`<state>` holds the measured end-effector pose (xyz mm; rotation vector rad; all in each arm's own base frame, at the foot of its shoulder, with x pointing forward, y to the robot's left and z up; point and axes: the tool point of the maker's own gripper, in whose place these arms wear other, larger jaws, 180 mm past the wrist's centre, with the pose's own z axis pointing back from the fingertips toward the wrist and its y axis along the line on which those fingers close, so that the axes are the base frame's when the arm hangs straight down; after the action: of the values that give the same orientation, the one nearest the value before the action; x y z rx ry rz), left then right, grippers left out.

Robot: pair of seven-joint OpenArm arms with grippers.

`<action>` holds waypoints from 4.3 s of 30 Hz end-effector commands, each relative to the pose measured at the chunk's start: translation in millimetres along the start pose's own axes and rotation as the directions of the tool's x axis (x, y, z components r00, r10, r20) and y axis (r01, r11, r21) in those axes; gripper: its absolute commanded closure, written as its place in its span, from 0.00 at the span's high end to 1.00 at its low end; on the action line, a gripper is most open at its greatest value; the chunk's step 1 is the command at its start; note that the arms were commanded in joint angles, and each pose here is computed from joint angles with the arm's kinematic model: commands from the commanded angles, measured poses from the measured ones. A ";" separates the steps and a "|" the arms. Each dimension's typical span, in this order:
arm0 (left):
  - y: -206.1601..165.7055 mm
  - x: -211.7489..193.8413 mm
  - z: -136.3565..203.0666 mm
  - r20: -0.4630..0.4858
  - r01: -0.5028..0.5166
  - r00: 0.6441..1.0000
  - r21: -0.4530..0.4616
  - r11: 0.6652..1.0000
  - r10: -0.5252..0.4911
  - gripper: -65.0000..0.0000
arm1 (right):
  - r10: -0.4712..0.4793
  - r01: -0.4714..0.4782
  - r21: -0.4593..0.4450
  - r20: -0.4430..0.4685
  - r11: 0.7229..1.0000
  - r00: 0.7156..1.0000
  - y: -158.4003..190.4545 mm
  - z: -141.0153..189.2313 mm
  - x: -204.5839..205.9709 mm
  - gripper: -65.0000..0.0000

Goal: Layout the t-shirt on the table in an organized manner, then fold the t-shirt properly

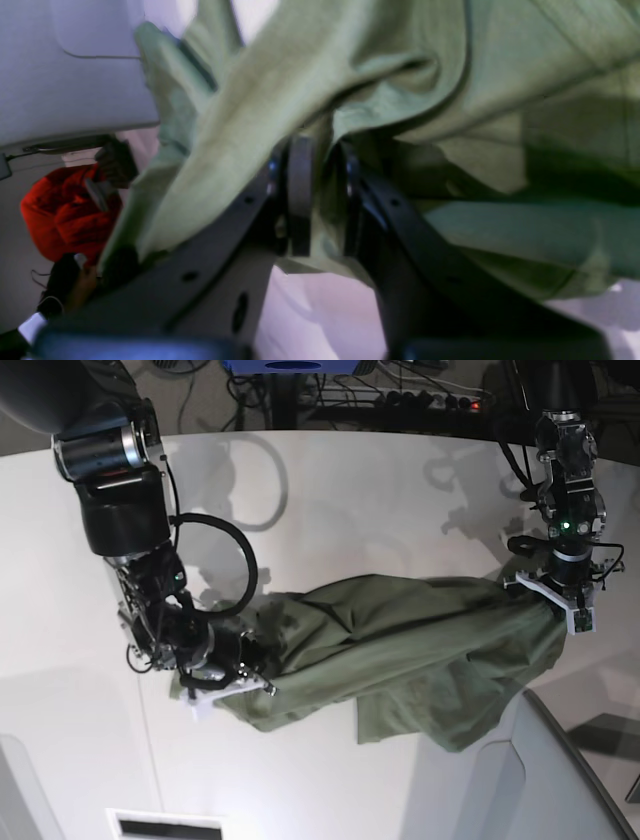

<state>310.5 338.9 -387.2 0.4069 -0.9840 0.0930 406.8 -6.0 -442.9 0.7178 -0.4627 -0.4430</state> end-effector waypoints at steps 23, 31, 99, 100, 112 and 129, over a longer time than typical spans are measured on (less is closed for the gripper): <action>6.2 72.8 26.7 0.208 0.014 0.978 0.010 1.000 -0.016 0.00 | 0.287 -0.301 0.123 0.124 0.946 0.950 55.1 88.5 47.7 0.00; 25.6 85.7 28.2 0.239 -0.014 0.971 0.053 0.998 0.001 0.00 | 0.451 -0.474 0.055 0.226 0.879 0.863 61.4 146.7 85.3 0.00; 29.7 -42.5 69.1 -0.048 0.083 0.995 -0.010 0.996 -0.084 0.00 | 0.373 -0.371 -0.213 -0.031 0.904 0.927 -52.6 -17.6 -4.8 0.48; 28.4 -41.4 69.2 -0.045 0.084 0.995 -0.013 0.996 -0.085 0.00 | 0.364 -0.365 -0.213 -0.044 0.906 0.930 -57.1 -18.2 -13.3 0.48; 30.0 -68.5 85.2 -0.106 0.115 0.987 -0.033 0.993 -0.118 0.00 | 0.330 -0.349 -0.191 -0.122 0.918 0.936 -103.5 5.8 -90.4 0.31; -40.2 -63.0 102.2 -0.061 0.149 0.984 -0.206 0.967 -0.165 0.00 | 0.366 -0.363 -0.315 -0.053 0.877 0.929 -140.8 84.3 -89.8 0.31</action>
<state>199.3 268.1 -412.2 0.2771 -0.8312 -0.1270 269.9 -81.7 -497.3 0.3517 -0.5642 -0.1575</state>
